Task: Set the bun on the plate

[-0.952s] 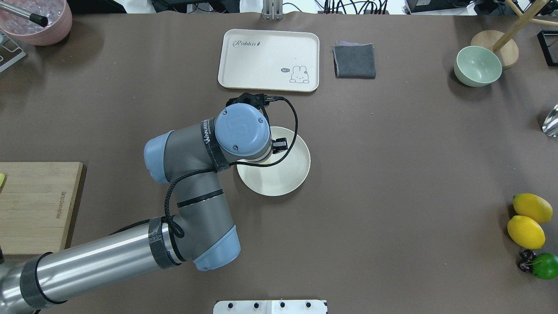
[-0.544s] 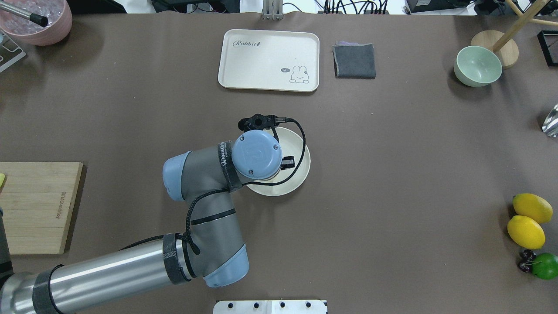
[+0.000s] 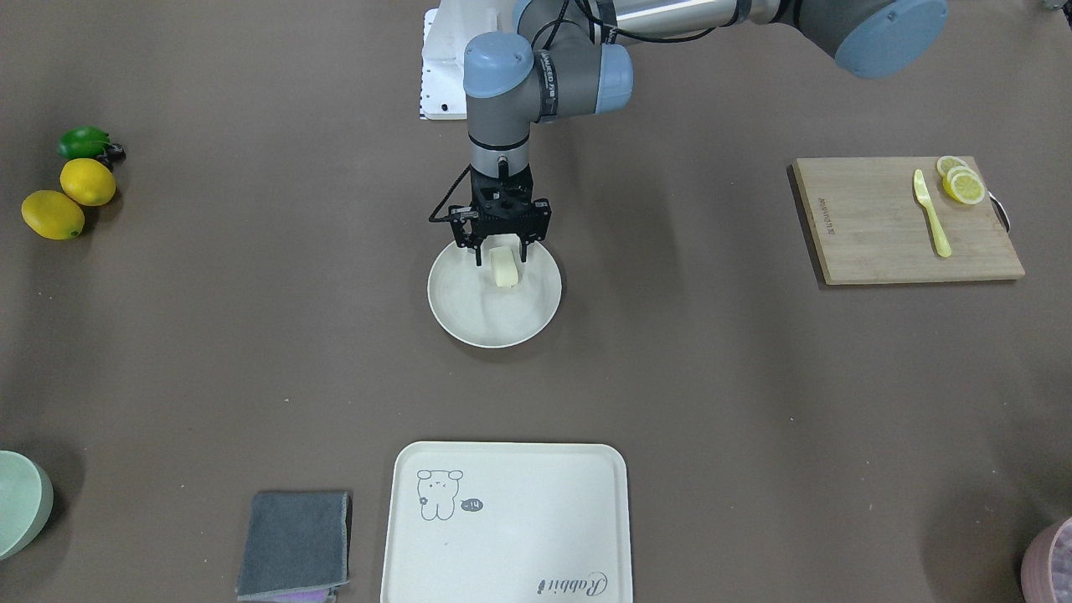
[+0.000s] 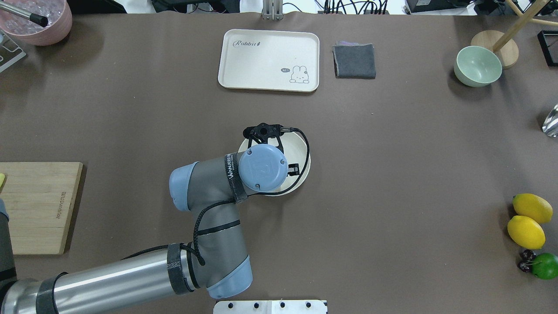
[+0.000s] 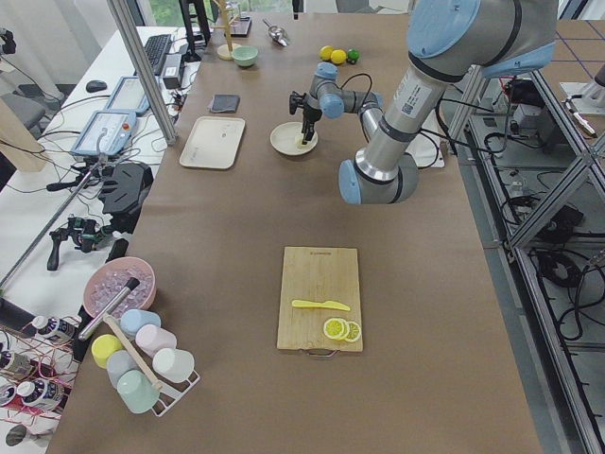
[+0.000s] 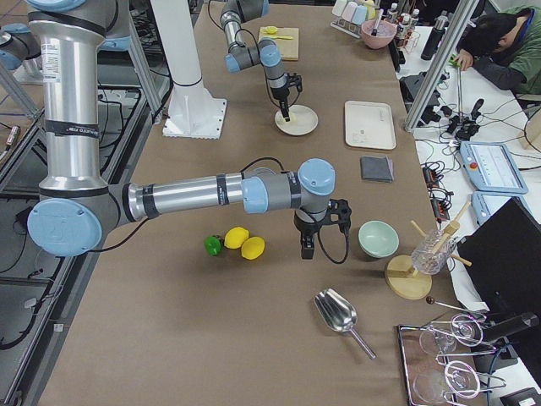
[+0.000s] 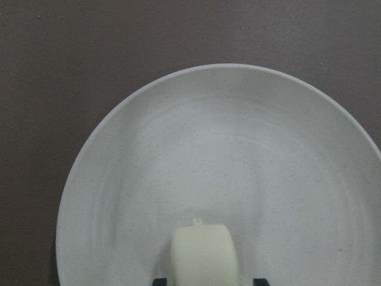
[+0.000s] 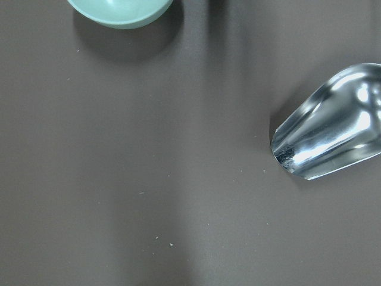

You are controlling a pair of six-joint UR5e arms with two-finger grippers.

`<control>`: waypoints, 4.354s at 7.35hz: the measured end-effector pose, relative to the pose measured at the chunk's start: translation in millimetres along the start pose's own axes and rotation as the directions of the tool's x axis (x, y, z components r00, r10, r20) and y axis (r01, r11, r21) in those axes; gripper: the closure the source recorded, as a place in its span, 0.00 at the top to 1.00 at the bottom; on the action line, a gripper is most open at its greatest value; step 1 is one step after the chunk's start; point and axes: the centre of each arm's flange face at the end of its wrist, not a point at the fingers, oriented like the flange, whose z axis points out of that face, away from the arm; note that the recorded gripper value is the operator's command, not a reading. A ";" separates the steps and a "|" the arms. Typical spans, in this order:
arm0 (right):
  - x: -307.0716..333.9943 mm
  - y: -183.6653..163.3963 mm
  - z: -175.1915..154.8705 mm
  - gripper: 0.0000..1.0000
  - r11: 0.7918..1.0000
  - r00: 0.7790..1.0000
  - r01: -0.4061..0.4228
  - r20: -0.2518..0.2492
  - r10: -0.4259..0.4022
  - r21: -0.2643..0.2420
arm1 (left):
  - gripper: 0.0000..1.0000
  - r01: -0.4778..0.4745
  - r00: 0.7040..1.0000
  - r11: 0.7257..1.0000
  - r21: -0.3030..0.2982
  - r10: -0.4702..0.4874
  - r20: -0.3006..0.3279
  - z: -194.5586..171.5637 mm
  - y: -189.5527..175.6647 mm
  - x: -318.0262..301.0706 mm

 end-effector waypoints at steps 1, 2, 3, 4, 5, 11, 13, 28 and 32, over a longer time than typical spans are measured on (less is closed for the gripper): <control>0.3 0.5 0.2 1.00 1.000 1.000 -0.001 0.001 0.001 -0.001 | 0.98 -0.020 1.000 1.000 0.017 0.020 -0.013 -12.7 -14.7 -3.6; 0.8 1.0 0.4 1.00 1.000 1.000 -0.001 0.002 0.001 -0.002 | 0.98 -0.050 0.999 0.998 0.041 0.051 -0.017 -31.4 -39.7 -15.1; 2.2 2.6 1.5 1.00 1.000 1.000 -0.003 0.002 0.003 -0.005 | 0.98 -0.091 0.996 0.995 0.051 0.091 -0.007 -50.1 -72.1 -42.9; 6.5 5.7 3.8 1.00 1.000 1.000 -0.012 0.008 0.012 -0.012 | 0.98 -0.140 0.990 0.989 0.046 0.140 -0.002 -68.4 -106.7 -86.9; 14.7 9.6 5.7 1.00 0.999 0.999 -0.027 0.018 0.027 -0.018 | 0.98 -0.164 0.987 0.986 0.043 0.164 0.001 -88.8 -143.3 -140.1; 50.0 29.2 1.3 1.00 0.997 0.997 -0.075 0.024 0.075 -0.009 | 0.98 -0.261 0.956 0.965 0.012 0.257 0.143 -165.8 -271.8 -453.7; 49.9 28.9 1.0 1.00 0.997 0.997 -0.074 0.025 0.074 -0.008 | 0.98 -0.179 0.971 0.982 -0.055 0.186 0.151 -170.8 -269.8 -551.4; 39.3 20.4 -8.5 1.00 0.999 0.998 -0.050 0.025 0.050 0.017 | 0.98 -0.104 0.994 0.976 -0.189 0.106 0.002 -182.7 -214.2 -773.2; 39.5 20.6 -8.5 1.00 0.999 0.998 -0.051 0.025 0.051 0.017 | 0.98 -0.098 0.995 0.977 -0.190 0.101 0.003 -182.2 -214.2 -773.7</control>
